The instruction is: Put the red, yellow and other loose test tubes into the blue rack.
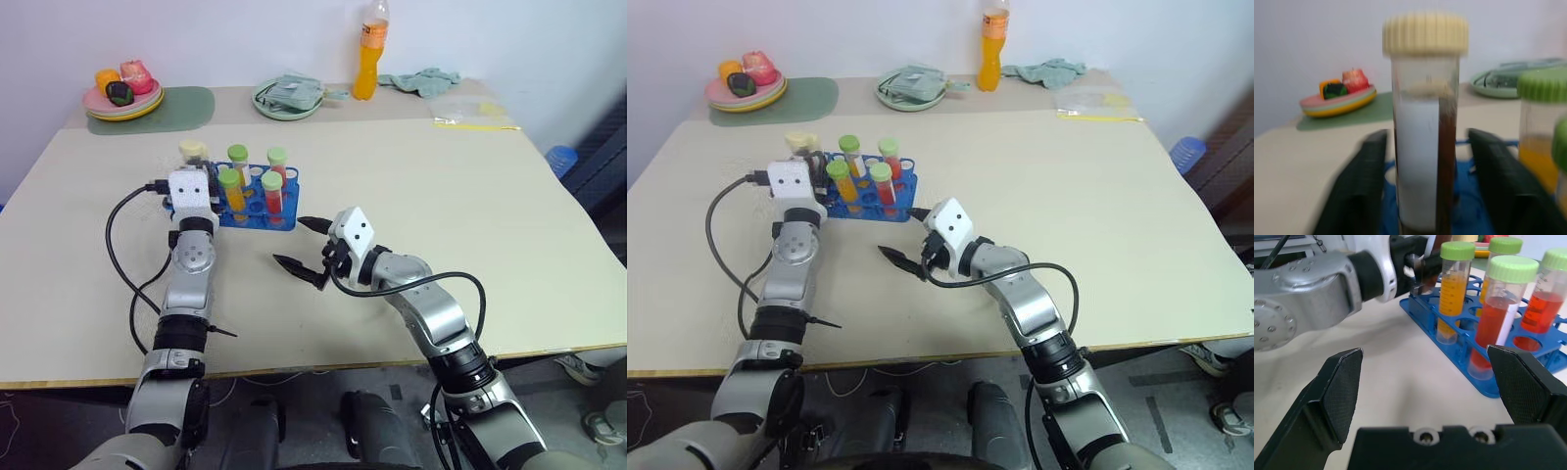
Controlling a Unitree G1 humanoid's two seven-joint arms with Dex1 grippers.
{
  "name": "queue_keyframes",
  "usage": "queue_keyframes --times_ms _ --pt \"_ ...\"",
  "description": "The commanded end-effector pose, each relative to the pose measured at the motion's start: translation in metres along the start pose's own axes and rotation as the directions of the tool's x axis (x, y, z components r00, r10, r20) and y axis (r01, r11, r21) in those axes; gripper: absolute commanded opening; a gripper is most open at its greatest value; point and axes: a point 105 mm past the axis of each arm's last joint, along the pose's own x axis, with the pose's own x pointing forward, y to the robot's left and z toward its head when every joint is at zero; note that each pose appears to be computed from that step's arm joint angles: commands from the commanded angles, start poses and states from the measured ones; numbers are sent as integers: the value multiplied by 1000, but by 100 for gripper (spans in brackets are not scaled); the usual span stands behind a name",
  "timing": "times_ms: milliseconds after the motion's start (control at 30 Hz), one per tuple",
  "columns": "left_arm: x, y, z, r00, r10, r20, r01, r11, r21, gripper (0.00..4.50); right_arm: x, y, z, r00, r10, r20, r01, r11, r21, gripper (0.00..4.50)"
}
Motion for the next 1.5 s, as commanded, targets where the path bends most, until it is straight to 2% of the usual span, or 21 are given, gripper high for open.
queue_keyframes --times_ms 33,233,400,867,1167,1500 --pt "-4 14 17 996 49 78 -45 998 -51 445 -2 -1 20 998 5 68 -2 999 -42 450" --pt "-28 42 25 991 92 96 -83 992 -95 445 -7 -7 27 997 7 82 -4 999 -41 450" --pt "-32 37 24 998 15 63 -8 994 -109 445 -8 -7 23 997 9 74 -6 999 -35 450" --pt "-2 22 31 992 -127 3 125 977 -171 445 -9 -4 21 997 -20 69 21 1000 -22 450" --pt "13 14 38 967 -212 -142 185 965 -184 445 -8 -2 20 997 -29 68 30 999 -14 450" --pt "20 13 51 941 -264 -210 226 956 -189 445 -6 0 19 997 -24 70 24 1000 2 450"
